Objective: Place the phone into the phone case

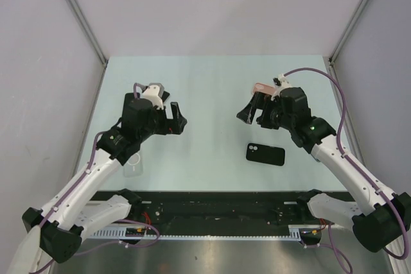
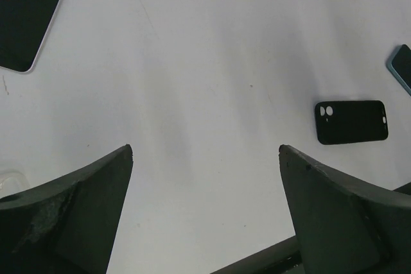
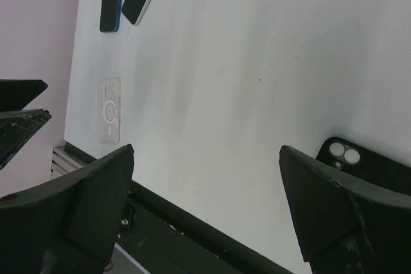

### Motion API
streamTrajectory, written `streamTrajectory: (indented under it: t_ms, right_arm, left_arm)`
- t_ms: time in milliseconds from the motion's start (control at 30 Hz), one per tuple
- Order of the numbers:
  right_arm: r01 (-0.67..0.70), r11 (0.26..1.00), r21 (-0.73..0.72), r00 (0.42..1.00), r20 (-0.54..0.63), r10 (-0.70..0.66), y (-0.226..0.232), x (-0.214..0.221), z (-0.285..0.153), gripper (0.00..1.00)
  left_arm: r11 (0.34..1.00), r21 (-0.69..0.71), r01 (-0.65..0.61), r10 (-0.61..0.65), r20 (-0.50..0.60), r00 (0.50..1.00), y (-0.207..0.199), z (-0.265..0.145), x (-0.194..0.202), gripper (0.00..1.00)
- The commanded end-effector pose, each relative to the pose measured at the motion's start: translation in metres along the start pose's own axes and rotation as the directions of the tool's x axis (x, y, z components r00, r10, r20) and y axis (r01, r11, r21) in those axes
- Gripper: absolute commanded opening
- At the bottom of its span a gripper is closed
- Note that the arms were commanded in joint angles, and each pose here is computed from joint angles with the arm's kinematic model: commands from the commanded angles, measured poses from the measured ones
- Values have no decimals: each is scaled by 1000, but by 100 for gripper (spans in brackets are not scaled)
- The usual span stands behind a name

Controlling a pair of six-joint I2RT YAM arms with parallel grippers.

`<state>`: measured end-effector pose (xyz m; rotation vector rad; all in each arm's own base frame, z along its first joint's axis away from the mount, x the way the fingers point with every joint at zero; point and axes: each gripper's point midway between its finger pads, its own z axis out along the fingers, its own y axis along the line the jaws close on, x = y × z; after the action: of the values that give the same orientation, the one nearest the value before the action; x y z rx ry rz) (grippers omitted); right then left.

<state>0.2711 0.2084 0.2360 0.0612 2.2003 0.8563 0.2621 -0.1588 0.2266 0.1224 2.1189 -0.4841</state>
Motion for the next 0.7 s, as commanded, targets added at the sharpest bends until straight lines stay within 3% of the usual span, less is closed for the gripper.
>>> streamTrajectory:
  t_ms: [0,300,667]
  right_arm:
    - [11,999,-51,999,52,-8,12,-13,-6,100]
    - [-10,1000,-17,999,35,10,4,-9,-6,100]
    - [-12,1000,-18,1000,18,13,2,-3,-8,100]
  left_arm:
    - [997,-60,57,-52,79,996,8,-8,-26,100]
    - [955,-278,100,-105,-1,995,58,6,-7,100]
    - [770,-577,271,-394,-97,914,146,21,69,99]
